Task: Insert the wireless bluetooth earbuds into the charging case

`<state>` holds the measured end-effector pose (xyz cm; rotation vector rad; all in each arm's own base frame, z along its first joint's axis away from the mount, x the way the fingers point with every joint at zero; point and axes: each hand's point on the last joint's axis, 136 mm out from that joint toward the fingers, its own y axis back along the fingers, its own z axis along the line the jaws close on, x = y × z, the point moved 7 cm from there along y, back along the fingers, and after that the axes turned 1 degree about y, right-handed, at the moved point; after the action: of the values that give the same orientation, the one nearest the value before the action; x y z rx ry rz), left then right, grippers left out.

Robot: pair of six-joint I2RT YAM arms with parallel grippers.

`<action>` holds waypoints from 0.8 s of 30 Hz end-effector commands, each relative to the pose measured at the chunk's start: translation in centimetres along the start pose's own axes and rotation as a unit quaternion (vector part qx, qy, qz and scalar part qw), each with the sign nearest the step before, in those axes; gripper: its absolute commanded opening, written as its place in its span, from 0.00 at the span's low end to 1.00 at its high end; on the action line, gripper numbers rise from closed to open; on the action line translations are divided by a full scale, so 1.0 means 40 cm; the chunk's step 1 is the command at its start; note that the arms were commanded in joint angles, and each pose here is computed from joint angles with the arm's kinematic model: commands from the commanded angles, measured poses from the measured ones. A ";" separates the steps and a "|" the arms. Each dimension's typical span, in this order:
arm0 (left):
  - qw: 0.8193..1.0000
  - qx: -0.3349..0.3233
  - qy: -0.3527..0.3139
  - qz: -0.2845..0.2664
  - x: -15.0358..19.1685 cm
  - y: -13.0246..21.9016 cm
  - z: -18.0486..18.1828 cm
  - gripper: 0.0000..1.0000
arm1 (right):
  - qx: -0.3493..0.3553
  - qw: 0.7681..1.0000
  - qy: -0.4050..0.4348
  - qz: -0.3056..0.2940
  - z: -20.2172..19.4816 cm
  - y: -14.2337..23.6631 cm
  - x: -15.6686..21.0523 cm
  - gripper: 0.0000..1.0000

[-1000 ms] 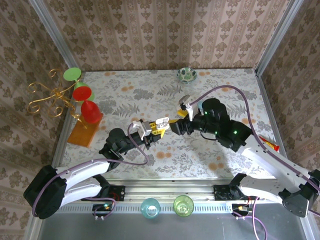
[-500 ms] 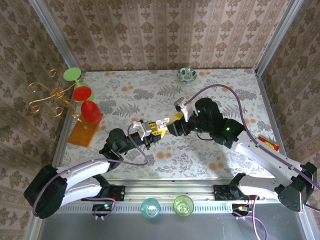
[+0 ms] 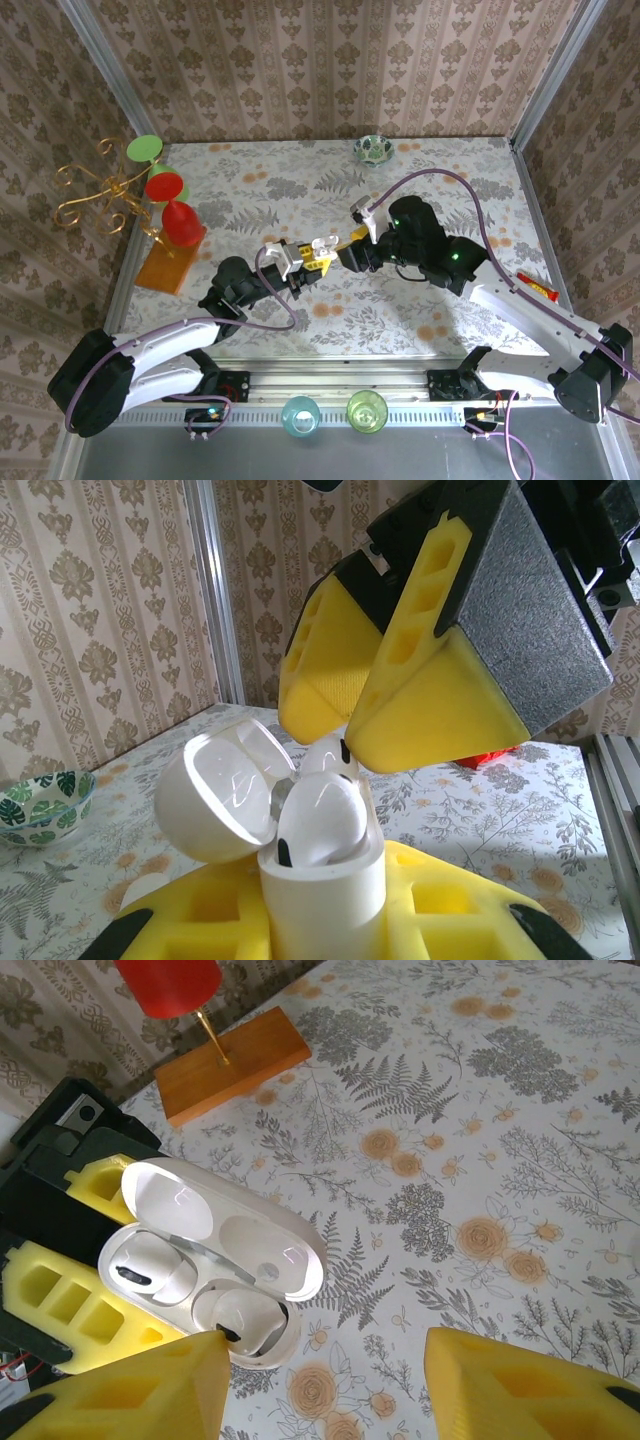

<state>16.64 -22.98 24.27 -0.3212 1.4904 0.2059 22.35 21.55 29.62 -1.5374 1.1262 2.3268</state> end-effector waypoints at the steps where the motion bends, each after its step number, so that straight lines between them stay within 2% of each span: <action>1: 1.000 0.004 -0.009 -0.025 -0.035 -0.005 0.003 0.00 | 0.002 1.000 0.000 -0.005 -0.002 0.024 0.004 0.56; 6: 0.999 0.017 -0.025 -0.021 -0.023 -0.007 -0.002 0.00 | -0.045 0.997 -0.031 -0.061 0.015 0.056 -0.039 0.61; 10: 0.998 0.044 -0.045 -0.019 -0.015 -0.014 -0.015 0.00 | -0.029 0.993 -0.083 -0.076 -0.006 0.050 -0.080 0.64; 12: 0.997 0.053 -0.058 -0.024 -0.012 -0.016 -0.021 0.00 | -0.014 0.993 -0.102 -0.053 -0.017 0.032 -0.091 0.64; 17: 0.995 0.060 -0.079 -0.028 -0.005 -0.013 -0.027 0.00 | 0.011 0.989 -0.138 0.061 -0.044 -0.033 -0.073 0.65; 24: 0.994 0.055 -0.088 -0.026 0.001 -0.004 -0.029 0.00 | -0.031 0.983 -0.149 0.105 -0.028 -0.058 -0.054 0.65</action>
<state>16.17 -23.73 23.36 -0.2295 1.3812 0.1522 26.23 23.21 29.70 -1.1305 1.1923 2.5468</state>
